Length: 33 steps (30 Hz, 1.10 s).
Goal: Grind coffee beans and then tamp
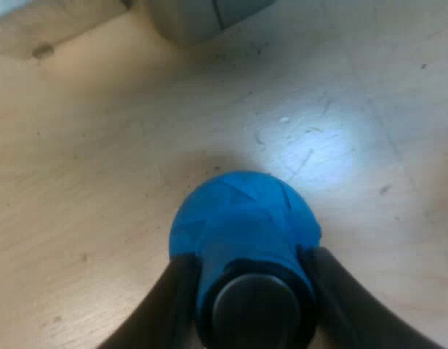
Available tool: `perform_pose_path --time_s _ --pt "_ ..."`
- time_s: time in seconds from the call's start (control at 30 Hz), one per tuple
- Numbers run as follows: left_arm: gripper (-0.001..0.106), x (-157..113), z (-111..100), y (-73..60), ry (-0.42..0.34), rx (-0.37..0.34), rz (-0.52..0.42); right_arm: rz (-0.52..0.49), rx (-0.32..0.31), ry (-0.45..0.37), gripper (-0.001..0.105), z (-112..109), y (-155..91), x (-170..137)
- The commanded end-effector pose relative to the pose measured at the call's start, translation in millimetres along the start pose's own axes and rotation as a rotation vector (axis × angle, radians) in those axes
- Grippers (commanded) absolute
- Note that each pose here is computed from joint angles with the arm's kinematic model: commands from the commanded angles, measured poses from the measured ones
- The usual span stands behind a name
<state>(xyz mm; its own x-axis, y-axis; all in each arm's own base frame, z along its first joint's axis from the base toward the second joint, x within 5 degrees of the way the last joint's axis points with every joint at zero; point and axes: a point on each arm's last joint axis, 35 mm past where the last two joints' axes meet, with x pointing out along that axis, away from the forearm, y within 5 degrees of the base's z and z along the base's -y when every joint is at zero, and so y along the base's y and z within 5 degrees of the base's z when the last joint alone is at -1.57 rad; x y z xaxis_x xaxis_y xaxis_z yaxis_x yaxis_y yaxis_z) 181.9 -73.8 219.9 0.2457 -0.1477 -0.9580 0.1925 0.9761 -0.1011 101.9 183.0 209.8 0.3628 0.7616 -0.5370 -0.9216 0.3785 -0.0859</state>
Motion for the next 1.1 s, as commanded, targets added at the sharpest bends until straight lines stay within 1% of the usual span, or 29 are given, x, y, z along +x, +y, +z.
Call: perform_pose_path --time_s 0.03,0.07,0.17,0.3,0.37,0.53,0.6,0.67,0.73,0.77,0.8,0.83,0.87,0.9,0.97,1.1 --pt "0.000 3.6 -0.3 2.4 -0.032 -0.007 -0.008 0.007 -0.039 -0.028 0.090 4.6 -0.4 6.5" --pt "0.000 6.8 -1.9 3.8 -0.032 -0.013 -0.017 0.007 -0.048 -0.025 0.090 3.5 -0.6 11.0" --pt "0.000 12.0 -5.0 4.9 -0.027 -0.015 -0.018 0.016 -0.048 -0.017 0.090 0.9 -0.5 19.9" --pt "0.000 20.5 -2.7 4.9 -0.008 -0.010 -0.014 0.070 -0.047 -0.015 0.090 -2.4 1.3 29.2" --pt "0.000 25.7 -1.1 4.9 0.005 -0.006 -0.012 0.086 -0.046 -0.012 0.090 -3.6 1.9 31.7" --pt "0.000 38.3 0.7 5.2 0.049 0.004 -0.004 0.087 -0.050 -0.006 0.090 -4.9 1.9 33.7" --pt "0.004 41.0 1.7 5.2 0.052 0.006 -0.003 0.087 -0.050 -0.006 0.090 -4.9 1.9 33.7" --pt "0.009 41.9 2.2 5.2 0.052 0.006 -0.003 0.087 -0.050 -0.006 0.090 -4.9 1.9 33.7" --pt "0.037 42.2 2.9 5.0 0.046 0.006 -0.004 0.087 -0.050 -0.006 0.090 -4.9 1.9 33.7" --pt "0.043 42.2 3.0 5.0 0.046 0.006 -0.004 0.087 -0.050 -0.006 0.090 -4.9 1.9 33.7" --pt "0.053 42.2 3.0 5.0 0.046 0.006 -0.004 0.087 -0.050 -0.006 0.090 -4.9 1.9 33.7" --pt "0.056 42.2 3.0 5.0 0.046 0.006 -0.004 0.087 -0.050 -0.006 0.090 -4.9 1.9 33.7" --pt "0.056 42.2 3.0 5.0 0.046 0.006 -0.004 0.087 -0.050 -0.006 0.090 -4.9 1.9 33.7" --pt "0.066 42.2 3.0 5.0 0.046 0.006 -0.004 0.072 -0.060 -0.004 0.090 -5.0 1.4 33.8" --pt "0.073 42.2 3.0 5.0 0.046 0.006 -0.004 0.060 -0.065 -0.002 0.090 -5.1 0.9 33.8" --pt "0.080 36.7 3.5 4.6 0.067 0.005 0.000 0.052 -0.063 0.001 0.090 0.6 -0.1 33.2"
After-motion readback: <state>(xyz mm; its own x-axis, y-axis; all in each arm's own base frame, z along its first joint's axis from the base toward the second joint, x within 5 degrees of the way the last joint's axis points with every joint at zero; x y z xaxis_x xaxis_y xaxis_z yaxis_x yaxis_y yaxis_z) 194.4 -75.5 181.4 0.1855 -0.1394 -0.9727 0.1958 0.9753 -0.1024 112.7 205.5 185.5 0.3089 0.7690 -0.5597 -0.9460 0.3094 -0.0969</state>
